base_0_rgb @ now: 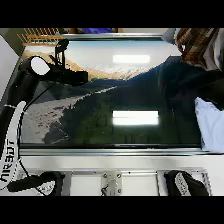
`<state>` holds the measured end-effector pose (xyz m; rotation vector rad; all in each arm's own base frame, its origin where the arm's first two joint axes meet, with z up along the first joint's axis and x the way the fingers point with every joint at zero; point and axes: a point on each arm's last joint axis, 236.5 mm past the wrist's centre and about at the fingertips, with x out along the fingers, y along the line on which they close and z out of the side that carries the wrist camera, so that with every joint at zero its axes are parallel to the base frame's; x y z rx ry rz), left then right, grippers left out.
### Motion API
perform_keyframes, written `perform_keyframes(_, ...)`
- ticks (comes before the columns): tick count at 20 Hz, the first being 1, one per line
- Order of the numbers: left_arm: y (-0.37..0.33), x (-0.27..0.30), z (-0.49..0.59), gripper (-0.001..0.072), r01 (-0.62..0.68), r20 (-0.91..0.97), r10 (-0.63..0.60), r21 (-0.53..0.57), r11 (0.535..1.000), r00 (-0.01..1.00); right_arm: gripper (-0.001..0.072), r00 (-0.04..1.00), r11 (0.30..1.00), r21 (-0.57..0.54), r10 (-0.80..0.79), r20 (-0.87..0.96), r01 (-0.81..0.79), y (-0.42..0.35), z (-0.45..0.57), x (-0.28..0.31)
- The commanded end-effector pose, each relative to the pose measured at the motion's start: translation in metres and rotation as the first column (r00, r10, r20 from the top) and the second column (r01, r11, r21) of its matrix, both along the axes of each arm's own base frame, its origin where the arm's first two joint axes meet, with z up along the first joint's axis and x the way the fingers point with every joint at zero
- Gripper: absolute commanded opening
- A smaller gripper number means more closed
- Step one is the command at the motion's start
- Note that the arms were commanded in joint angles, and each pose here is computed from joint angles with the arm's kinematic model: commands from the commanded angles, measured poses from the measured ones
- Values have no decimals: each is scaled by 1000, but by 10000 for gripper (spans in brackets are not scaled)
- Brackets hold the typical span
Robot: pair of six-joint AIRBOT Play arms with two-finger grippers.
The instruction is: Fold the clothes and pants, and hang the long-sleeved shirts on hangers.
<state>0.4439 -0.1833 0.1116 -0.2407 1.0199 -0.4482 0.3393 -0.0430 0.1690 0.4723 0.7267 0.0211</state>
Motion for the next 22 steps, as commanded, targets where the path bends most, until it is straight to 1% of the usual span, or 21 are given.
perform_keyframes(1, 0, 1, 1, 9, -1, 4, 1, -1, 1000, 1000, 648, 948, 948, 47, 312, 63, -315, 108, 18, -9)
perform_keyframes(4, 0, 1, 1, 9, -1, 4, 1, -1, 1000, 1000, 647, 900, 899, 47, 432, 63, -435, 150, 18, -21)
perform_keyframes(5, 0, 1, 1, 9, -1, 4, 1, 0, 1000, 1000, 561, 888, 888, 47, 455, 63, -458, 158, 18, -23)
perform_keyframes(7, 0, 1, 1, 9, -1, 4, 1, -1, 1000, 1000, 6, 872, 871, 48, 486, 63, -489, 169, 18, -28)
perform_keyframes(8, 0, 1, 1, 9, -1, 4, 1, -1, 1000, 1000, 22, 870, 869, 50, 489, 62, -492, 171, 18, -29)
perform_keyframes(22, 0, 1, 1, 9, -1, 4, 1, -1, 1000, 1000, 22, 868, 866, 53, 494, 56, -497, 172, 17, -30)
